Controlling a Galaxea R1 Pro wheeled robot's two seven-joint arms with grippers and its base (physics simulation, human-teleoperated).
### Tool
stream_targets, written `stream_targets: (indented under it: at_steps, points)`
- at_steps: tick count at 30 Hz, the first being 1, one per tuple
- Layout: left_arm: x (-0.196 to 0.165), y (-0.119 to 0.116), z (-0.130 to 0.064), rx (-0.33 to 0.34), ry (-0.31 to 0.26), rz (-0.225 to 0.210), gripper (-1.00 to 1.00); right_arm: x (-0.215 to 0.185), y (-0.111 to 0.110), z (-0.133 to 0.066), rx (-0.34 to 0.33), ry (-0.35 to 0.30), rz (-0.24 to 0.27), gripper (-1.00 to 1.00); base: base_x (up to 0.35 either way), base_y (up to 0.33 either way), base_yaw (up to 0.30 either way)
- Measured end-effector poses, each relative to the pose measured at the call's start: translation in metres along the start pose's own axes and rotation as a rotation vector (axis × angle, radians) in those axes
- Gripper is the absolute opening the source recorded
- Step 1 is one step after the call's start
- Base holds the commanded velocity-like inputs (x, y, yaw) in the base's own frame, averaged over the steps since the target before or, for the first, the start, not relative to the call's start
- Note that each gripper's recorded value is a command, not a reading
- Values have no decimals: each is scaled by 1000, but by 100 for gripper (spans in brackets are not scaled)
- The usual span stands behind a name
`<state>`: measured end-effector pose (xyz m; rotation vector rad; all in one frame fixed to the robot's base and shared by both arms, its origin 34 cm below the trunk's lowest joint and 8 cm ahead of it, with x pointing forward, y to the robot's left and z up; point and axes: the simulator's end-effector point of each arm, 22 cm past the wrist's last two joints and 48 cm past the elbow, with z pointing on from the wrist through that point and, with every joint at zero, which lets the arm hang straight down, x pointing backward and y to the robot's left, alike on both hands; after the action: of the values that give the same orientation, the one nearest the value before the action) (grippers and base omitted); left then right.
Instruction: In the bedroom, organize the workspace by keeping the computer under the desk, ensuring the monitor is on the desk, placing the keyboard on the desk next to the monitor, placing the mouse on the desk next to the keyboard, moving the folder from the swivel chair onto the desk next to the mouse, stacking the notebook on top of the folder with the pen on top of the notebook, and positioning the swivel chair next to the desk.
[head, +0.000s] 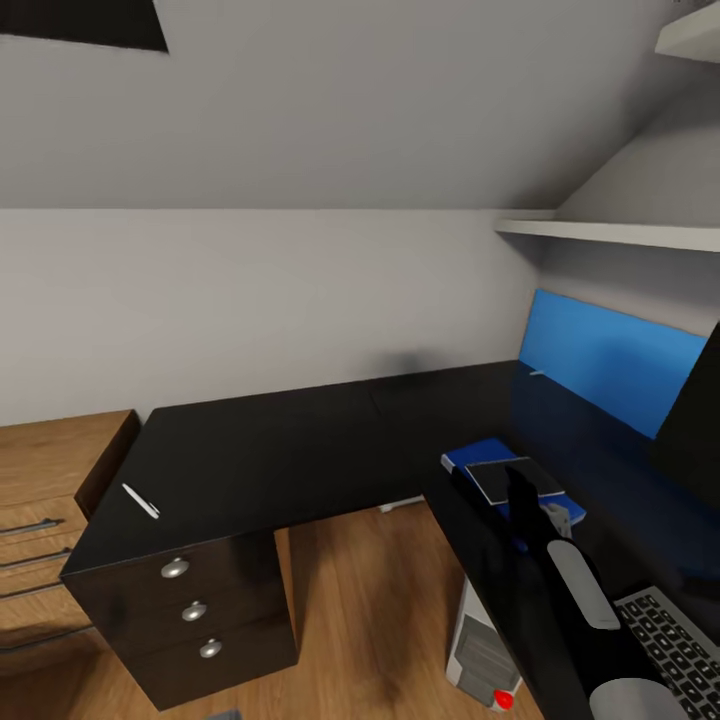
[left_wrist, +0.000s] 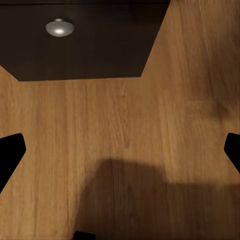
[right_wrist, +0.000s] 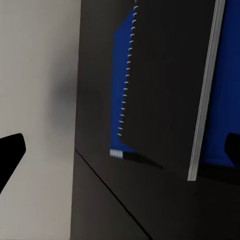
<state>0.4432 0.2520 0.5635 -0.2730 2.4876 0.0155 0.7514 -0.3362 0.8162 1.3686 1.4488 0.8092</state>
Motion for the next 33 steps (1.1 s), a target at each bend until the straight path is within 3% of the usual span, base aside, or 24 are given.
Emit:
stream_targets:
  at_steps: [16, 20, 23, 25, 33]
  points:
    - [-16, -1, -21, -2, 2, 1, 100, -3, 28, -8, -9, 3, -1, 100, 0, 0, 0]
    - [-20, -1, -26, -4, 2, 0, 100, -7, 69, -16, -83, -13, 10, 100, 0, 0, 0]
    - [-22, 1, -30, -8, 2, -3, 100, 0, 84, -20, -101, -9, 15, 100, 0, 0, 68]
    - [-26, 5, -33, -17, -6, -10, 100, 13, 91, -22, -108, -2, -12, 100, 0, 0, 174]
    - [-44, 28, -44, -64, -60, -48, 100, 76, 113, -35, -120, 2, -293, 100, 0, 0, 250]
